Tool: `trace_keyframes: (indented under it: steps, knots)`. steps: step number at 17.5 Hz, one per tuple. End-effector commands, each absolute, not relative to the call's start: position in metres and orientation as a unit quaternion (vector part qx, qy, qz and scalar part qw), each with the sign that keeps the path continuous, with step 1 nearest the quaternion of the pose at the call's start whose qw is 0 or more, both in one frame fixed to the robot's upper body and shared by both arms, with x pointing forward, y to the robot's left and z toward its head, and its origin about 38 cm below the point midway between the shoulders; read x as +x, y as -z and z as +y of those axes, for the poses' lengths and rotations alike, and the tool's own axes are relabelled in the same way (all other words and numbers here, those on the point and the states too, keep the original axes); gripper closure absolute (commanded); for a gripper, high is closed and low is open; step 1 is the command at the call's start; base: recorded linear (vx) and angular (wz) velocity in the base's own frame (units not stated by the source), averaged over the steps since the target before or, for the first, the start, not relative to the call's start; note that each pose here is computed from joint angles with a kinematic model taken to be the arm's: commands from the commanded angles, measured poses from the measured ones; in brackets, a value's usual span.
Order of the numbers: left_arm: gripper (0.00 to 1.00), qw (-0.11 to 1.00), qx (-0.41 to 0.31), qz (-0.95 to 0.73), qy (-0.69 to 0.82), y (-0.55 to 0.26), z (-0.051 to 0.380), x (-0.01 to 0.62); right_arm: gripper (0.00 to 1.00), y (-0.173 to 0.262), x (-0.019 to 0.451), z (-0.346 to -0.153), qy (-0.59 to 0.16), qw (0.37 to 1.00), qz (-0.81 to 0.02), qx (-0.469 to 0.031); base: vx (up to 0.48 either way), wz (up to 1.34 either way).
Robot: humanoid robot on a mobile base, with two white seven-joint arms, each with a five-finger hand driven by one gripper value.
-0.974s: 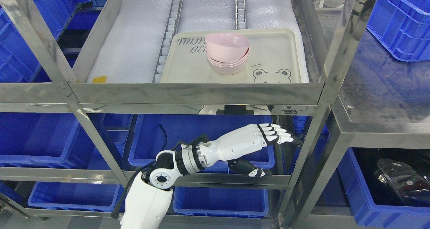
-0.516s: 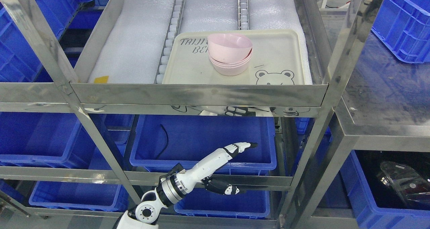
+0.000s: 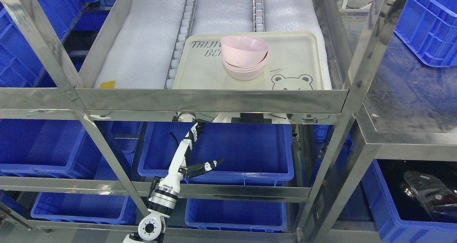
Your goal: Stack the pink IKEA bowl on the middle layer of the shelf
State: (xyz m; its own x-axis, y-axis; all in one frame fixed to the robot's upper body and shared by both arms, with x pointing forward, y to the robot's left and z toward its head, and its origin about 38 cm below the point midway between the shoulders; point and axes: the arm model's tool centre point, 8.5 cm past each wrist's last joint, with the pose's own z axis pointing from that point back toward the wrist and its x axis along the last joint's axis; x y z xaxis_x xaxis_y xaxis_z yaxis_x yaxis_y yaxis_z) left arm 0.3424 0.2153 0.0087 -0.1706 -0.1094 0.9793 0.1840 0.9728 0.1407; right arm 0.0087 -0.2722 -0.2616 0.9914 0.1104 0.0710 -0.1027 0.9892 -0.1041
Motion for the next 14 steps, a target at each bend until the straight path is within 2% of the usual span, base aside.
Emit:
trace_keyframes:
  steps: [1, 7, 14]
  knots:
    - [0.0, 0.683, -0.054, -0.727, 0.045, -0.009, 0.205, 0.344, 0.0, 0.261, 0.012, -0.283, -0.054, 0.996, -0.045, -0.059, 0.0, 0.0]
    - [0.0, 0.668, -0.081, -0.739, 0.034, -0.025, 0.193, 0.342, 0.0, 0.261, 0.012, -0.283, -0.054, 0.996, -0.045, -0.059, 0.0, 0.0]
    - [0.0, 0.684, -0.102, -0.722, 0.03, -0.006, 0.185, 0.315, 0.0, 0.261, 0.012, -0.283, -0.054, 0.996, -0.045, -0.059, 0.0, 0.0]
